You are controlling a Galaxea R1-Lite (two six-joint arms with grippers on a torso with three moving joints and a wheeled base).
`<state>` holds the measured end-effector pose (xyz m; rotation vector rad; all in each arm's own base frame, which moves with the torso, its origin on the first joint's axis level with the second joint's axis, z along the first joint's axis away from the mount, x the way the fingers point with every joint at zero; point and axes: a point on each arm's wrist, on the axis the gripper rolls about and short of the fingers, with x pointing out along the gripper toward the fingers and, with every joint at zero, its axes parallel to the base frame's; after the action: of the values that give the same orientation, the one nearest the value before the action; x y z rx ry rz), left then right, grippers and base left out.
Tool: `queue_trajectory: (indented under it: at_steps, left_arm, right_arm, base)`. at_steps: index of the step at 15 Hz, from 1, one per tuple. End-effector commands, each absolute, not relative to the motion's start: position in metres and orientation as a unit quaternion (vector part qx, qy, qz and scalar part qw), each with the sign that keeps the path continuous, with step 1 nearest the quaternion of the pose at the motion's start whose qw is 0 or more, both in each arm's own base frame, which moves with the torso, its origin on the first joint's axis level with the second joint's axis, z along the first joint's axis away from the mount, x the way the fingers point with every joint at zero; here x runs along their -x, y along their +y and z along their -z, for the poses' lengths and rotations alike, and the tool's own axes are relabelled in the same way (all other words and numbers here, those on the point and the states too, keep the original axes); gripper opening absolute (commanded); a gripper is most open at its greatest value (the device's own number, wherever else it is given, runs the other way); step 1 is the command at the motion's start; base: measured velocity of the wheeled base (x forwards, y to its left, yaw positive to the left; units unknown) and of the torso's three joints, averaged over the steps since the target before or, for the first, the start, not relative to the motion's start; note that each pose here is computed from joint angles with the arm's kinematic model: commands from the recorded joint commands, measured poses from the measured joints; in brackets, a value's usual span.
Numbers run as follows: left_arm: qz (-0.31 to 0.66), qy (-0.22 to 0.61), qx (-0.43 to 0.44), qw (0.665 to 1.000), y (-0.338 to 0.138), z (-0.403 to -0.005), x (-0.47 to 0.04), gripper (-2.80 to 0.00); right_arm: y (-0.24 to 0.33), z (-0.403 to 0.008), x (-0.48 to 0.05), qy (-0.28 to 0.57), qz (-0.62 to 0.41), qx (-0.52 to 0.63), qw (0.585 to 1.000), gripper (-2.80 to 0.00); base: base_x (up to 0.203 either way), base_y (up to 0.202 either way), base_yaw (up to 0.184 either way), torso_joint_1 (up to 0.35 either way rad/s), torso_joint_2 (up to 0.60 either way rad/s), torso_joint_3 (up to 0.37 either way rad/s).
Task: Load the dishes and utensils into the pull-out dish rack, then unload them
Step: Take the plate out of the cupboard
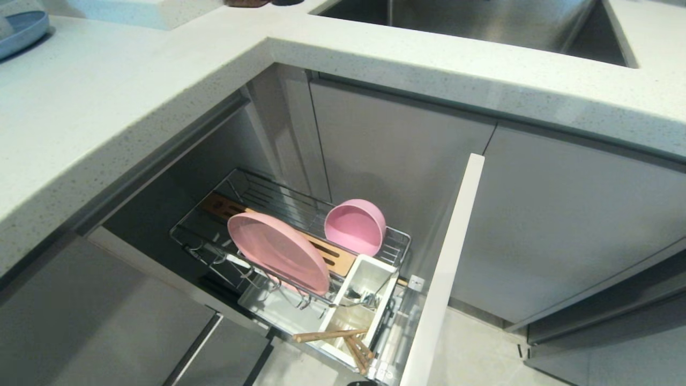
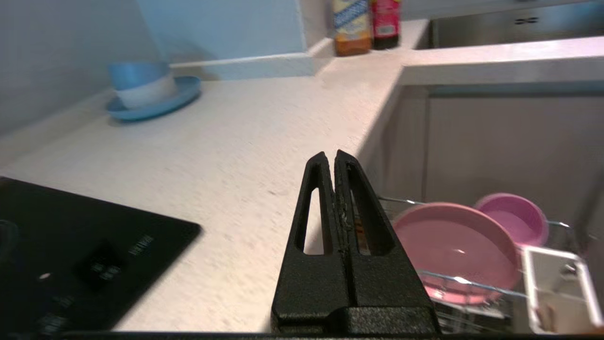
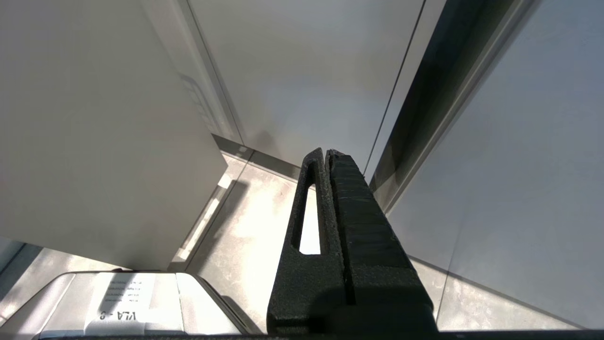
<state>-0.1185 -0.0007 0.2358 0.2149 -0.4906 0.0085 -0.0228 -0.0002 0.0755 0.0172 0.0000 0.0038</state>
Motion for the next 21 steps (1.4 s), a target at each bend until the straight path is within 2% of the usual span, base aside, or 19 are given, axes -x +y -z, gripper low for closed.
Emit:
queue_trajectory:
  at_steps: [1, 4, 7, 12, 17, 21]
  left_arm:
    - [0.029, -0.253, -0.086, 0.963, -0.002, -0.219, 0.123, -2.80]
    - [0.102, -0.244, -0.032, 0.964, -0.004, -0.217, 0.121, -2.80]
    - [0.120, -0.210, -0.025, 0.970, -0.005, -0.204, 0.107, -2.80]
    - [0.112, -0.147, -0.022, 0.983, -0.005, -0.175, 0.080, -2.80]
    - [0.066, -0.158, -0.047, 0.984, -0.003, -0.154, 0.057, -2.80]
    - [0.061, -0.130, -0.050, 0.988, -0.003, -0.135, 0.045, -2.80]
  right_arm:
    - [0.000, -0.075, 0.023, 0.000, -0.002, -0.009, 1.000, -2.80]
    - [0.000, -0.075, 0.023, 0.001, -0.002, -0.009, 1.000, -2.80]
    - [0.000, -0.075, 0.023, 0.001, -0.002, -0.009, 1.000, -2.80]
    - [0.000, -0.075, 0.023, 0.001, -0.002, -0.008, 1.000, -2.80]
    - [0.000, -0.075, 0.023, 0.001, -0.002, -0.008, 1.000, -2.80]
    - [0.000, -0.075, 0.023, 0.000, -0.002, -0.009, 1.000, -2.80]
  base:
    - [0.000, 0.000, 0.000, 0.000, 0.00, 0.000]
    - [0.000, 0.000, 0.000, 0.000, 0.00, 0.000]
    - [0.000, 0.000, 0.000, 0.000, 0.00, 0.000]
    - [0.000, 0.000, 0.000, 0.000, 0.00, 0.000]
    - [0.000, 0.000, 0.000, 0.000, 0.00, 0.000]
    - [0.000, 0.000, 0.000, 0.000, 0.00, 0.000]
